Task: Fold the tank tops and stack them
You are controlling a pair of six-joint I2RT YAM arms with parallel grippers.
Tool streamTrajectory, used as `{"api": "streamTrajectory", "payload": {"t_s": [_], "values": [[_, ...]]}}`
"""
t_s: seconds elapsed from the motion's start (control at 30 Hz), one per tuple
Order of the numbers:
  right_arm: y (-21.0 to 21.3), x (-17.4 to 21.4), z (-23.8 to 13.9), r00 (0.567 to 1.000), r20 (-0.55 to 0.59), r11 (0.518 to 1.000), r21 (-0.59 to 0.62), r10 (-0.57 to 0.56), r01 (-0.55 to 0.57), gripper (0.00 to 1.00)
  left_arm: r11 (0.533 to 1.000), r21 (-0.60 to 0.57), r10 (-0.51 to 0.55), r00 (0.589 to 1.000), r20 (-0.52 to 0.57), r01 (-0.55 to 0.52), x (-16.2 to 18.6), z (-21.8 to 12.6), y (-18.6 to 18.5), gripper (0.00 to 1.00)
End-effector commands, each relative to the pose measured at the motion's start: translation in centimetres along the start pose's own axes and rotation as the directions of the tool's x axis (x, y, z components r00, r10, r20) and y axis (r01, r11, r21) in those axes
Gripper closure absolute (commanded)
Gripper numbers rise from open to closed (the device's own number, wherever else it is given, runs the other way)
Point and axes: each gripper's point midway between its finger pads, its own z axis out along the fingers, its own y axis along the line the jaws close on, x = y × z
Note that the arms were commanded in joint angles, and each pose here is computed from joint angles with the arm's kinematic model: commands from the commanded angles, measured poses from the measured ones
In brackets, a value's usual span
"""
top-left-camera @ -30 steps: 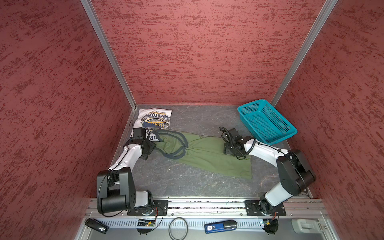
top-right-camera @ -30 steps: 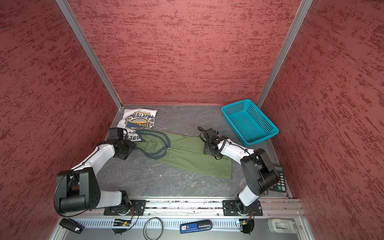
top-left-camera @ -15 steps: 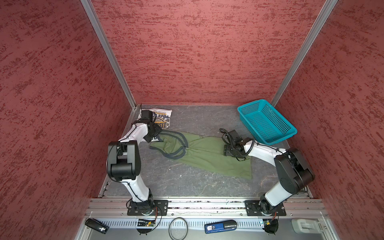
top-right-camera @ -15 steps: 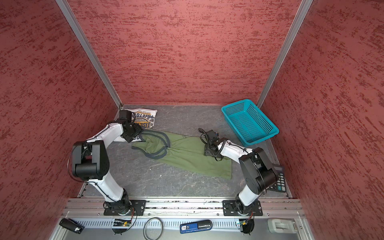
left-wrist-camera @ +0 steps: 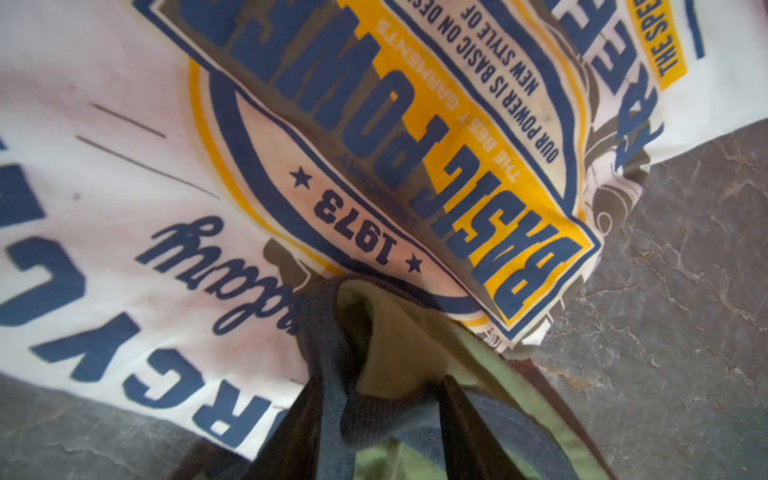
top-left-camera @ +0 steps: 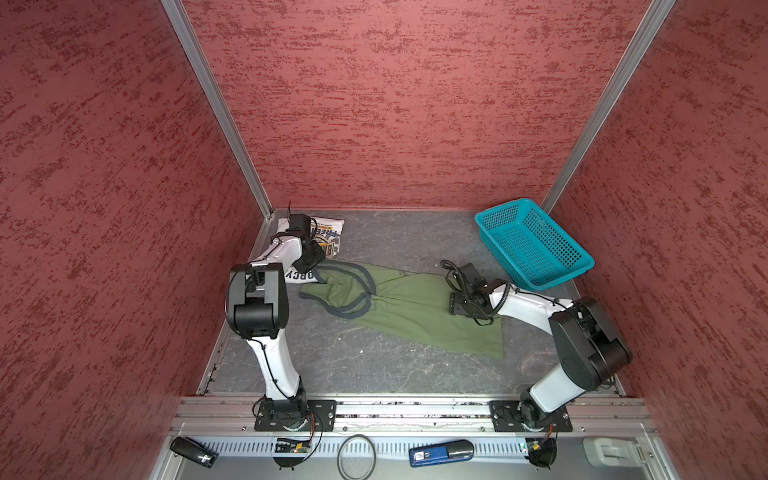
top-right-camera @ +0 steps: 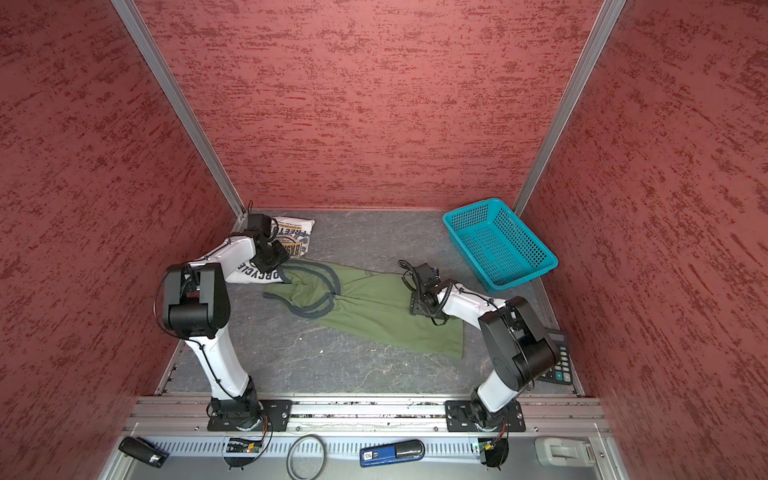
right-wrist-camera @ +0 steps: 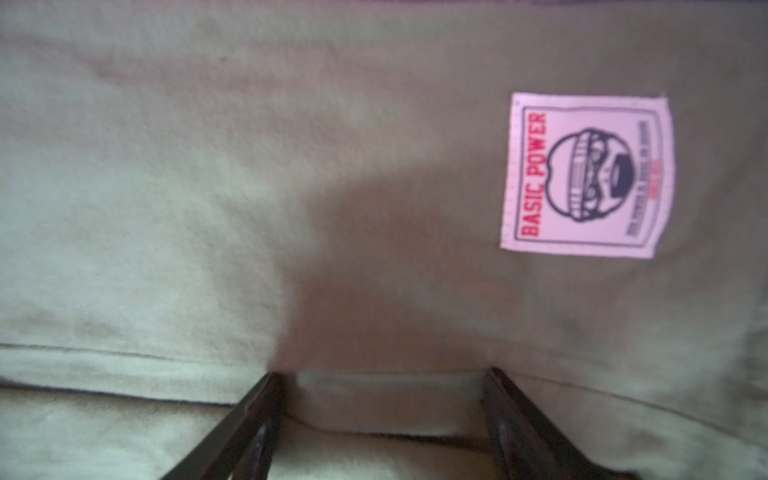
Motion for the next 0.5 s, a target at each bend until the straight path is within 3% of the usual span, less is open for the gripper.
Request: {"api": "streamTrajectory", "payload": {"t_s": [0.0,0.07,0.17,0.27,0.37,0.47], "values": [[-0.5,0.0,-0.4,1.000,0.008,1.000,0.000,0.010,-0.010,0.22,1.000,0.015,0.019,1.000,-0.010,-0.019,0.0,0.8,-0.6,0.58],[-0.7,0.0,-0.5,1.000,0.010,1.000,0.004,0.011,-0.012,0.22,1.000,0.008,0.017,1.000,-0.012,-0.016,-0.1,0.9,-0.6,0.58],[-0.8,0.0,-0.7,1.000,0.013,1.000,0.005,0.013,-0.013,0.22,0.999,-0.037,-0.003,1.000,-0.026,0.002,0.1,1.2,0.3,0.50],[-0.9,0.1,-0.7,1.000,0.014,1.000,0.004,0.014,-0.014,0.22,0.998,-0.053,-0.031,0.999,-0.042,0.029,0.3,1.7,1.1,0.49],[-1.0,0.1,-0.7,1.000,0.014,1.000,0.006,0.019,-0.019,0.22,0.999,-0.040,-0.039,0.998,-0.053,0.037,0.4,2.3,1.0,0.58],[-1.1,0.1,-0.7,1.000,0.016,1.000,0.011,0.017,-0.017,0.22,0.999,-0.018,-0.034,0.998,-0.046,0.033,0.4,2.1,0.6,0.74]]}}
